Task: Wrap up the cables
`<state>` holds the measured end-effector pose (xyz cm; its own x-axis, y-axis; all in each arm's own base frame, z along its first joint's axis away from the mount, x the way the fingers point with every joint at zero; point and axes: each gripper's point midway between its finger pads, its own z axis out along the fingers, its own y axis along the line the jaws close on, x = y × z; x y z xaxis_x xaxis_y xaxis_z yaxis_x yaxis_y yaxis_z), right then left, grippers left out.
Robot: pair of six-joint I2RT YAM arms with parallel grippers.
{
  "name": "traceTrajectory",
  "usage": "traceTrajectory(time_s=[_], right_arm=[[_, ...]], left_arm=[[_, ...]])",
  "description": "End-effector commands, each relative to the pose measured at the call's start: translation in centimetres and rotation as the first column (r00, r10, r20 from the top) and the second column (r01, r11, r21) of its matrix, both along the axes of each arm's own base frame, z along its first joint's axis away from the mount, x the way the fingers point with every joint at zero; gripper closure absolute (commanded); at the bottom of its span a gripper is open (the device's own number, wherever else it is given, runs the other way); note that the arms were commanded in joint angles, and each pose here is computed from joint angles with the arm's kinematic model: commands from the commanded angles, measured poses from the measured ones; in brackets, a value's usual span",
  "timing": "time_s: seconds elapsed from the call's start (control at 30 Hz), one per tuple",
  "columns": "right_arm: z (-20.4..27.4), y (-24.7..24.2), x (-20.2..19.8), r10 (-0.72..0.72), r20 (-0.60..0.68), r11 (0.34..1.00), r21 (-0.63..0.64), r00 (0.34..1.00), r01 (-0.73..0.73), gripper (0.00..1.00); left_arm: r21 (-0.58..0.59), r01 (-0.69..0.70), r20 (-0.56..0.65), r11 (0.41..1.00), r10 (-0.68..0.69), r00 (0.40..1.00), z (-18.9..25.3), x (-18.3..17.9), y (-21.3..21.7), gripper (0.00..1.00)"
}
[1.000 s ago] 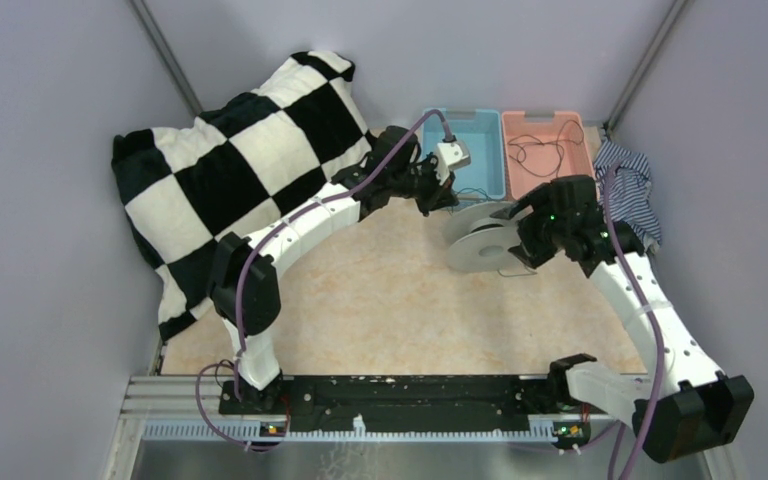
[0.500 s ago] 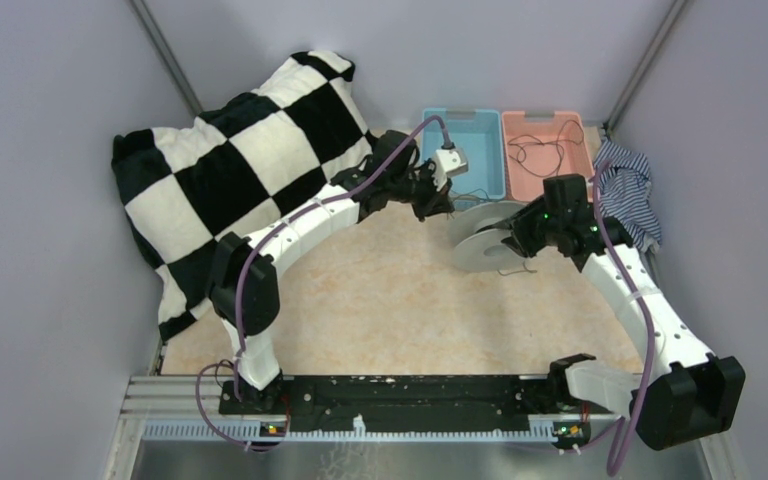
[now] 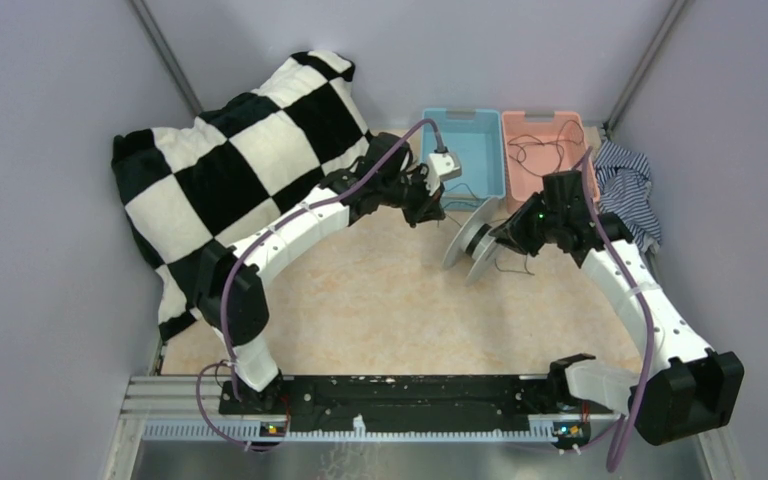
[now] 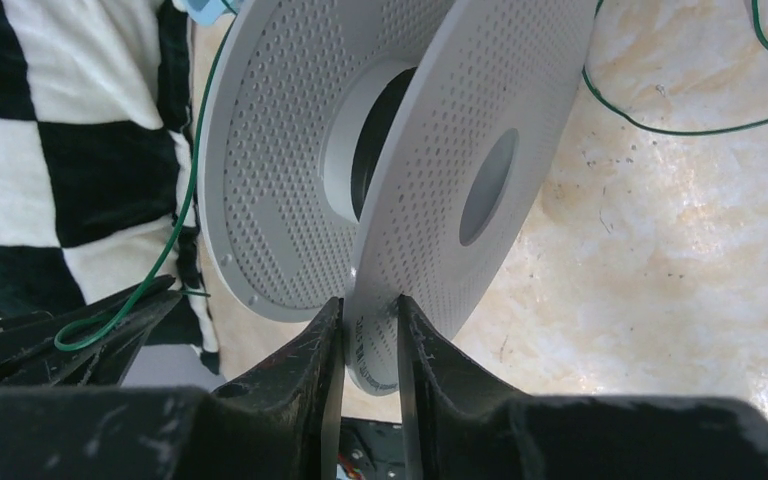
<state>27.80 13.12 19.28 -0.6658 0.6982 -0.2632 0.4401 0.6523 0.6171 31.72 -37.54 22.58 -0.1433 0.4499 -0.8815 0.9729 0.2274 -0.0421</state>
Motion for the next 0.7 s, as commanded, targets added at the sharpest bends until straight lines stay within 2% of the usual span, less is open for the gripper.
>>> traceTrajectory(time_s=[0.0, 0.07, 0.2, 0.27, 0.37, 0.5, 0.67], right_arm=[[0.6, 0.6, -0.4, 0.12, 0.024, 0.992, -0.038, 0.992, -0.119, 0.95], [0.2, 1.0, -0.8, 0.136, 0.022, 0.99, -0.04, 0.99, -0.135, 1.0], [-0.3, 1.8, -1.4, 0.142, 0.012, 0.989, -0.039, 0.99, -0.142, 1.0], [-0.3, 2.1, -1.4, 0.144, 0.015, 0.989, -0.032, 0.989, -0.143, 1.0], [-0.3, 2.3, -1.3, 0.133, 0.027, 0.991, -0.02, 0.991, -0.132, 1.0], [-0.3, 2.4, -1.1, 0.129, 0.036, 0.992, -0.007, 0.991, -0.129, 1.0], [-0.2, 2.7, -1.2, 0.132, 0.047, 0.991, 0.012, 0.99, -0.132, 1.0]], left_arm=[[-0.003, -0.08, -0.028, 0.997, 0.08, 0.996, 3.4, -1.1, 1.0, 1.0], [0.014, -0.1, -0.028, 0.995, 0.1, 0.995, 3.4, -2.4, 0.7, 1.0], [0.024, -0.178, 0.027, 0.984, 0.177, 0.984, 4.0, -4.4, -0.4, 1.0], [-0.017, -0.233, -0.019, 0.972, 0.233, 0.972, 4.5, -4.6, -0.5, 1.0], [-0.062, -0.255, -0.101, 0.965, 0.248, 0.963, 4.6, -5.4, -1.4, 1.0], [-0.091, -0.367, -0.149, 0.926, 0.351, 0.924, 3.7, -4.8, -2.2, 1.0], [-0.125, -0.459, -0.083, 0.879, 0.452, 0.888, 1.9, -3.1, -1.8, 0.98]])
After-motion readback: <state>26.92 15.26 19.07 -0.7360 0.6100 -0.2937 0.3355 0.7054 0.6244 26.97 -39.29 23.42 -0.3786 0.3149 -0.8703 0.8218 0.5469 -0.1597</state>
